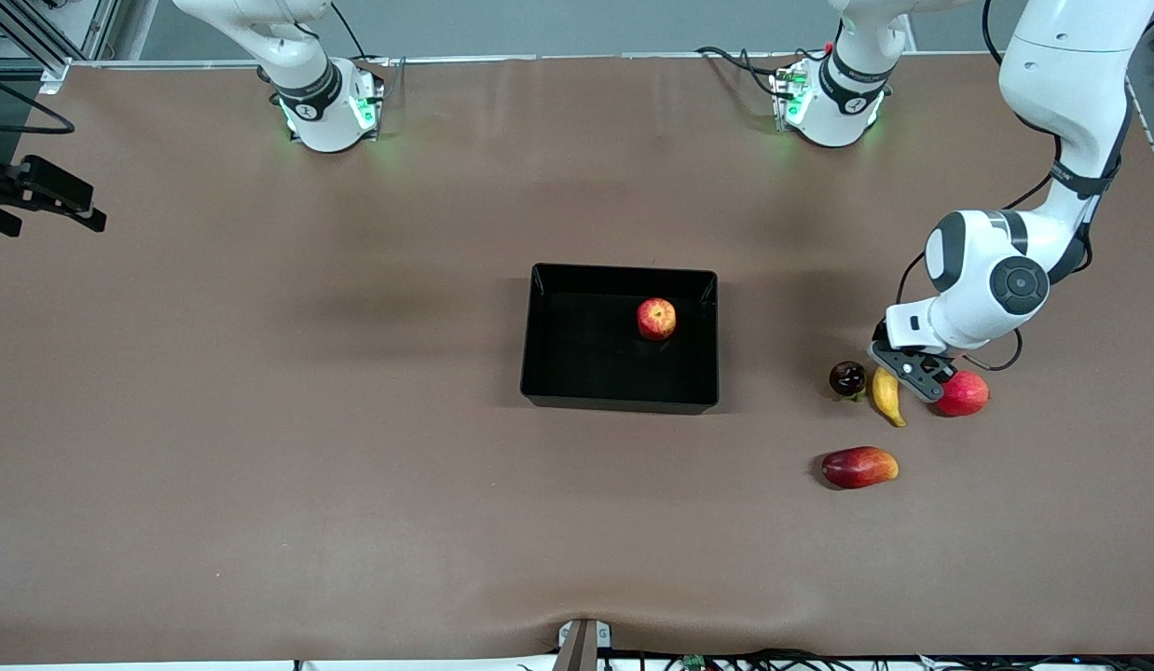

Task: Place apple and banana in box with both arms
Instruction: 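Close the left gripper on the banana and lift it, then carry the banana over the black box with the left gripper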

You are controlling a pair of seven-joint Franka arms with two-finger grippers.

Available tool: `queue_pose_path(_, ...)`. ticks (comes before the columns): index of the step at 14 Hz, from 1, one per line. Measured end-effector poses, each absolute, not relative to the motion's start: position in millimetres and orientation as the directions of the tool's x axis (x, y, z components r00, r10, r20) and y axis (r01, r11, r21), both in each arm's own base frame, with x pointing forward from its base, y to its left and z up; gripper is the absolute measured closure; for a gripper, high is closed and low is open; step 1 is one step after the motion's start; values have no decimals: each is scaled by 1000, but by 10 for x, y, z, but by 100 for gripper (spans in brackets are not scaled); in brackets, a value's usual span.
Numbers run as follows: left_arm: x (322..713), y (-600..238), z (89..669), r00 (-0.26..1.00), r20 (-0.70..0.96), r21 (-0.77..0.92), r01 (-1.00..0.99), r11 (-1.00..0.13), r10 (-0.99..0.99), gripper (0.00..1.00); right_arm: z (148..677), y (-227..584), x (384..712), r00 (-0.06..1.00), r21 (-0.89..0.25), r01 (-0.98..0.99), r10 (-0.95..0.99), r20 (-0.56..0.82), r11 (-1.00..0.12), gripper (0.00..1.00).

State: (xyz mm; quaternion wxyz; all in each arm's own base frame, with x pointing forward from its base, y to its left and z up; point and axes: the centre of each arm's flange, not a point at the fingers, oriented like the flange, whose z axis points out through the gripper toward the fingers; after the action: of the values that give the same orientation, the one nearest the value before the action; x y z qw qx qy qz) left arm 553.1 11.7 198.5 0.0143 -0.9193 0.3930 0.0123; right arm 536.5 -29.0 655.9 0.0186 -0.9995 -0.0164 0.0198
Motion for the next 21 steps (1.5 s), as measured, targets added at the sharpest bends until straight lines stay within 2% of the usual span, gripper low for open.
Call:
queue_pose_path(1, 5532, 117, 1987, 689, -34, -17, -724, -689, -724, 64, 6558, -290, 5364, 999, -38, 32, 34, -40, -999, 0)
queue_pose_path(6, 5630, 124, 2170, 677, -17, -39, -736, -676, -736, 64, 6543, -301, 5360, 998, -39, 30, 32, -46, -999, 0)
queue_pose_path(14, 5829, 172, 3312, 689, -118, 14, -719, -695, -716, 64, 6537, -302, 5360, 998, -39, 30, 32, -47, -999, 0)
queue_pose_path(16, 5857, -16, 3480, 730, -135, 30, -673, -739, -670, 64, 6537, -302, 5360, 998, -39, 30, 32, -47, -999, 0)
queue_pose_path(21, 5839, -1128, 3867, 856, -149, 20, -498, -867, -495, 64, 6535, -305, 5360, 998, -39, 29, 31, -48, -999, 0)
